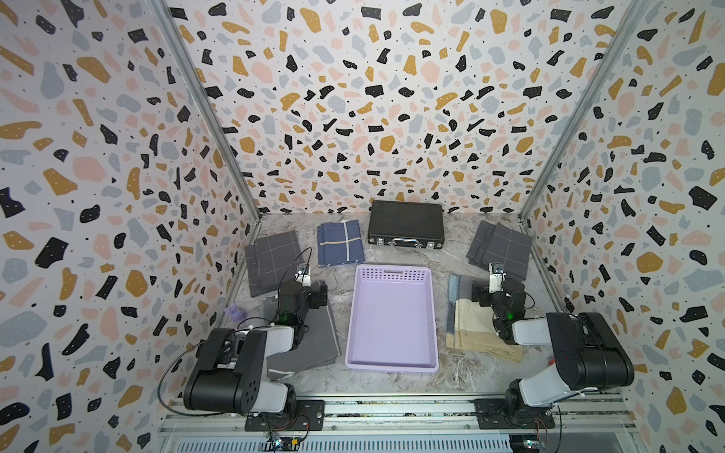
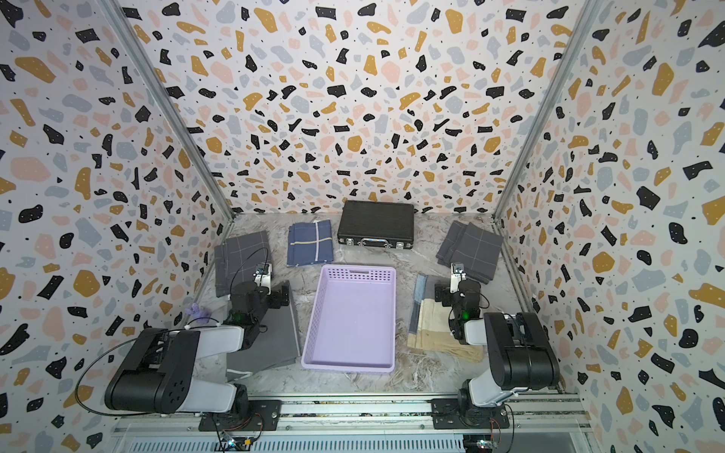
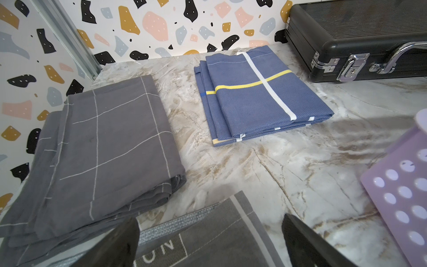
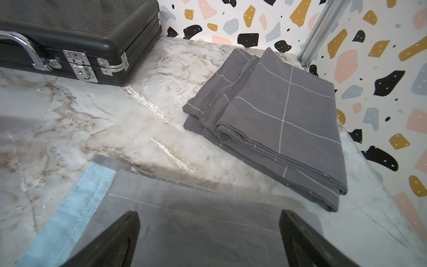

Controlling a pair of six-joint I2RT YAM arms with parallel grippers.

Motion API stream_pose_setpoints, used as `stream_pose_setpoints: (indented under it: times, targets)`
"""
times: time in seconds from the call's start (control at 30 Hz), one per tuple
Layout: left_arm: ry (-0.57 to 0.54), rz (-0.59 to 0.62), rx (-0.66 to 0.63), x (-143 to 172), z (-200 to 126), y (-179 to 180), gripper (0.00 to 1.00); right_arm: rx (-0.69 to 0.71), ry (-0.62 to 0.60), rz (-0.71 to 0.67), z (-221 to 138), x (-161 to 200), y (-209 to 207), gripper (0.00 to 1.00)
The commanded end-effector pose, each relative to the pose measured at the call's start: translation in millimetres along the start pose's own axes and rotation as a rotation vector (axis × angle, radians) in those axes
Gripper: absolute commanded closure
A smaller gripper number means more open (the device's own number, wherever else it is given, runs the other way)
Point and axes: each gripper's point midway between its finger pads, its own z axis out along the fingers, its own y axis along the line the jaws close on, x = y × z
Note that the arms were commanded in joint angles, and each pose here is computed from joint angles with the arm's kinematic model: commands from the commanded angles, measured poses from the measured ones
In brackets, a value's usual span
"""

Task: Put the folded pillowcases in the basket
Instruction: Adjust the basket at the center of the board.

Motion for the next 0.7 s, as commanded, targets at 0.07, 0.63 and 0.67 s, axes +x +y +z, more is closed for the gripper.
stream_pose_setpoints:
  times: [0.07,0.63,0.67]
  targets:
    - [-0.045,-0.018,-0.022,-29.6,-4.9,5.5,0.0,0.158,-0.031,0.06,-14.0,-26.1,-29.3,0.0]
    - [0.141,-0.618,0.314,-138.4,-134.4,-53.3,0.25,-0.118,0.286,0.608,-111.8,-90.4,18.7,0.58]
    - [0.2,-0.579,0.347,-133.1,-136.9,-64.9,0.43,-0.147,0.362,0.579,-111.9,-86.9,27.8,0.6]
